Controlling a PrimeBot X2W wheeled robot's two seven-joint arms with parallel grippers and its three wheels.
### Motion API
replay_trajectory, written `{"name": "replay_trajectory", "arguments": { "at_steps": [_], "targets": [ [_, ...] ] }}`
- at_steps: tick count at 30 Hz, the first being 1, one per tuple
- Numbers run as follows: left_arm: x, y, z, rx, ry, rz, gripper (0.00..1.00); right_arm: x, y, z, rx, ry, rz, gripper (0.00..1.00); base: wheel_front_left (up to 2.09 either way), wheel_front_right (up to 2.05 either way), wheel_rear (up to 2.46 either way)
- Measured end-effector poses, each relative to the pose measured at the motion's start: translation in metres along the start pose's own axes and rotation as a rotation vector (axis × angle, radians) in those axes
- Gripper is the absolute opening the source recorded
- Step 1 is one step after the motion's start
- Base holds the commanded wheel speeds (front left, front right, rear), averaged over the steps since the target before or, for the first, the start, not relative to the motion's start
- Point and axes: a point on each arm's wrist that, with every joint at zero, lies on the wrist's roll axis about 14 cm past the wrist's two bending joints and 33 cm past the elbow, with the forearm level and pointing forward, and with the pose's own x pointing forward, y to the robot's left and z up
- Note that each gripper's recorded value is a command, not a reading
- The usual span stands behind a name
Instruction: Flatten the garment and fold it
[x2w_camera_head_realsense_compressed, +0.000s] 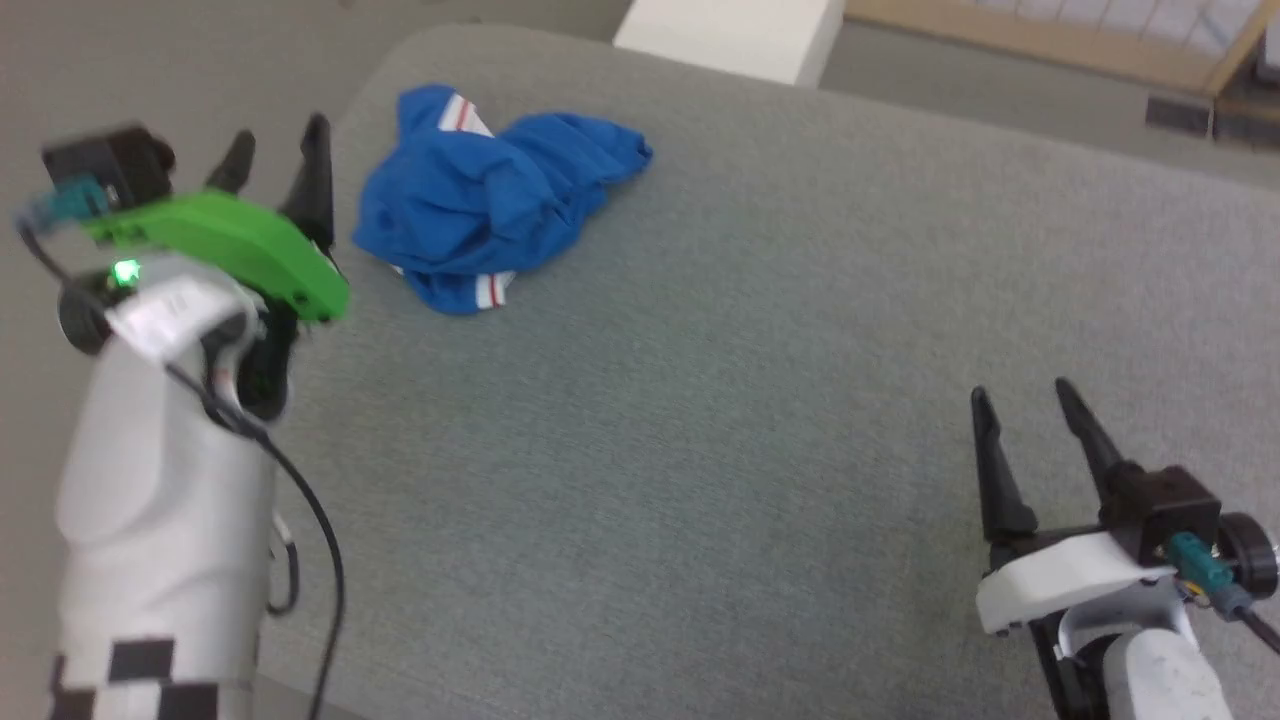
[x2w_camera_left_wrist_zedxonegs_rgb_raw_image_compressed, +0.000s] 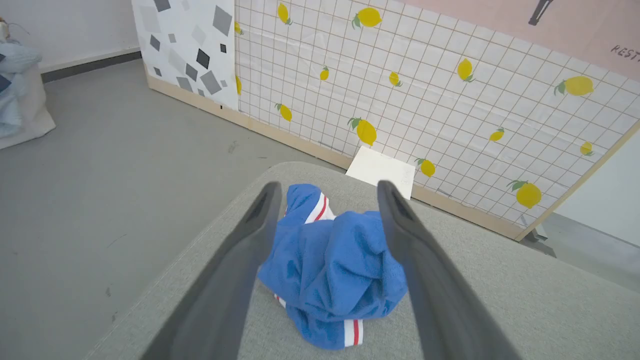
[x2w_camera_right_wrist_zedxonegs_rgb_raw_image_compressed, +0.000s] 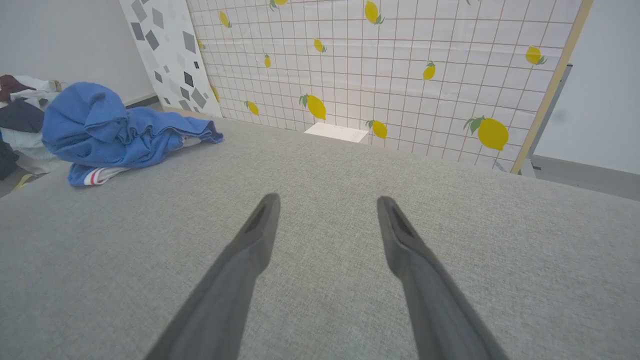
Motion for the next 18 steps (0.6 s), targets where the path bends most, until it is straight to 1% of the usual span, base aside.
{"name": "replay_trajectory", "arguments": {
  "at_steps": [6,9,11,15,18],
  "targets": [
    [0.041,-0.006,-0.046,-0.010,0.286,-0.009,1.00,0.006,-0.028,-0.016,-0.002,0.031,-0.061,1.00,0.00,0.00,0.00],
    [0.054,-0.008,-0.071,0.013,0.438,-0.004,1.00,0.004,-0.045,-0.025,-0.003,0.052,-0.104,1.00,0.00,0.00,0.00],
    [0.058,-0.006,-0.089,0.028,0.541,0.016,1.00,0.002,-0.056,-0.029,-0.006,0.058,-0.130,1.00,0.00,0.00,0.00],
    [0.063,0.001,-0.118,0.053,0.692,0.061,1.00,-0.003,-0.078,-0.038,-0.015,0.080,-0.186,1.00,0.00,0.00,0.00],
    [0.062,0.005,-0.141,0.042,0.801,0.092,1.00,-0.007,-0.092,-0.044,-0.024,0.097,-0.218,1.00,0.00,0.00,0.00]
  ]
}}
